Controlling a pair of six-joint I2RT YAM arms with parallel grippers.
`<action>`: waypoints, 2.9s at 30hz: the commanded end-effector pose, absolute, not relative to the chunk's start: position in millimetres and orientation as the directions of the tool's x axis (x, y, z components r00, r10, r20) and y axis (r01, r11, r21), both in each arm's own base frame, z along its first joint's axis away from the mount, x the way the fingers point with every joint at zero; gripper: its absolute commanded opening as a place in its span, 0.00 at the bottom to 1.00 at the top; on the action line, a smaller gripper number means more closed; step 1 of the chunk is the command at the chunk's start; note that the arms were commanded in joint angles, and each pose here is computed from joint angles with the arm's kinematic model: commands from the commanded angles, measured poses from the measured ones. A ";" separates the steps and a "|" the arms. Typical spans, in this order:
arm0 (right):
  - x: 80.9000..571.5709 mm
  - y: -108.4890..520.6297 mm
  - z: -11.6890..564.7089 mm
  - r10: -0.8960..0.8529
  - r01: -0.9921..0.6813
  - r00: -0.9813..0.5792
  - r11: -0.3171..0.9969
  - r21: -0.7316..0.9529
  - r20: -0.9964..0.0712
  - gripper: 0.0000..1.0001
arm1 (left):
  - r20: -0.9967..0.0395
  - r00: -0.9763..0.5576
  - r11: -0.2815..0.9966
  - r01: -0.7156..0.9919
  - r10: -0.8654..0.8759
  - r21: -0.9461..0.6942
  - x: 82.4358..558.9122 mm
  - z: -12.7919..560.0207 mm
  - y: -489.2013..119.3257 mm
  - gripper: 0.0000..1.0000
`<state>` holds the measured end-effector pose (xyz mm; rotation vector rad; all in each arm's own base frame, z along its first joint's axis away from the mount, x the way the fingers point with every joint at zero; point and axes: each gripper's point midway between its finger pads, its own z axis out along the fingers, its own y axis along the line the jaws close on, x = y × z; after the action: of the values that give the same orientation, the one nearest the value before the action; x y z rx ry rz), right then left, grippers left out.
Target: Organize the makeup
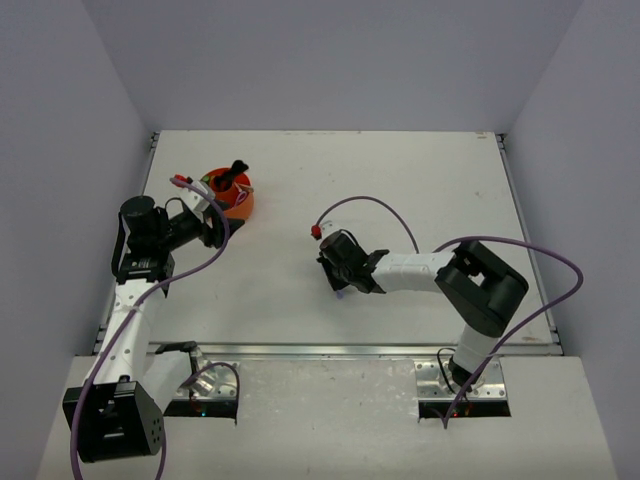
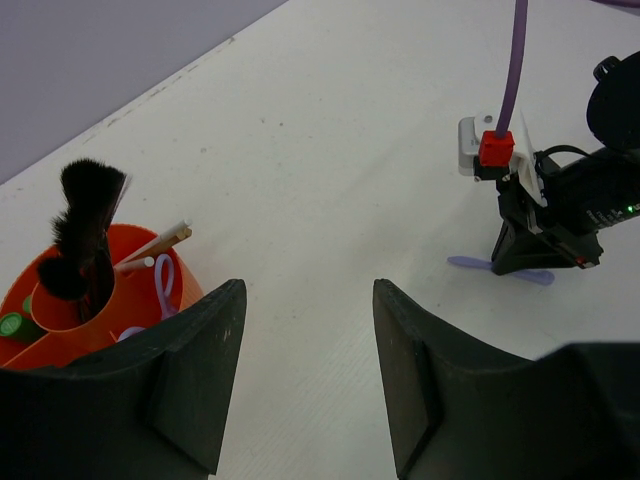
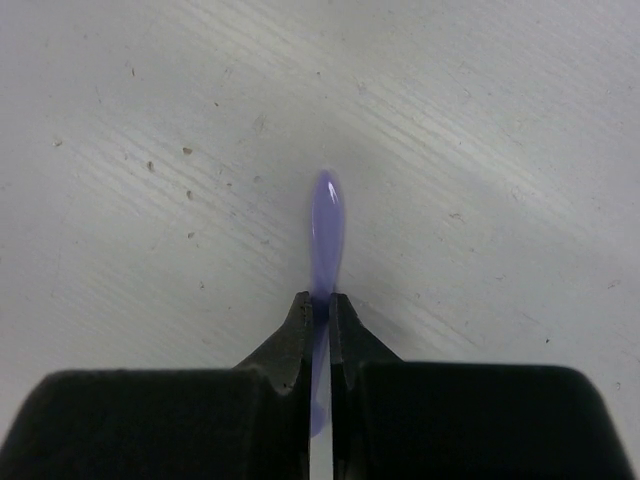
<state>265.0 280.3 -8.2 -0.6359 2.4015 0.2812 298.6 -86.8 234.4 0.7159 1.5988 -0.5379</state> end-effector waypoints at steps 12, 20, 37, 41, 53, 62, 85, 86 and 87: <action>264.1 287.1 18.4 -0.352 -0.554 -0.614 0.830 0.068 -0.707 0.00 | -0.989 -0.027 0.691 0.718 0.148 0.084 299.4 246.6 -86.4 0.52; 265.8 293.3 35.3 -0.326 -0.573 -0.581 0.814 0.090 -0.746 0.00 | -0.989 -0.037 0.687 0.723 0.144 0.073 299.0 243.9 -87.3 0.52; 315.4 346.5 140.2 -0.203 -0.586 -0.259 0.810 -0.013 -0.944 0.00 | -0.916 -0.340 0.604 0.690 -0.215 -0.398 294.6 256.8 -118.4 0.75; 325.8 366.9 166.0 -0.153 -0.592 -0.185 0.806 -0.014 -0.971 0.00 | -0.862 -0.421 0.625 0.600 -0.284 -0.499 306.3 242.9 -118.7 0.75; 330.8 398.9 177.6 -0.148 -0.637 -0.145 0.771 -0.023 -0.978 0.00 | -0.779 -0.486 0.633 0.470 -0.396 -0.615 322.1 212.4 -130.9 0.76; 330.5 405.5 182.8 -0.132 -0.642 -0.137 0.767 -0.014 -0.982 0.00 | -0.735 -0.538 0.640 0.403 -0.411 -0.654 336.6 189.6 -148.8 0.76; 331.7 413.8 173.9 -0.139 -0.635 -0.162 0.772 -0.004 -0.977 0.00 | -0.681 -0.531 0.621 0.326 -0.503 -0.713 355.1 190.2 -156.1 0.51; 331.5 414.2 173.9 -0.140 -0.636 -0.162 0.772 -0.005 -0.977 0.00 | -0.679 -0.534 0.620 0.325 -0.503 -0.714 355.6 189.4 -157.1 0.50; 332.0 413.6 172.5 -0.142 -0.635 -0.164 0.773 -0.006 -0.976 0.00 | -0.677 -0.539 0.618 0.325 -0.502 -0.716 355.3 188.8 -158.1 0.49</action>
<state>324.4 402.7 142.7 -0.6797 1.7711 0.4589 344.9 -150.4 165.3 -0.1650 1.9333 -1.0347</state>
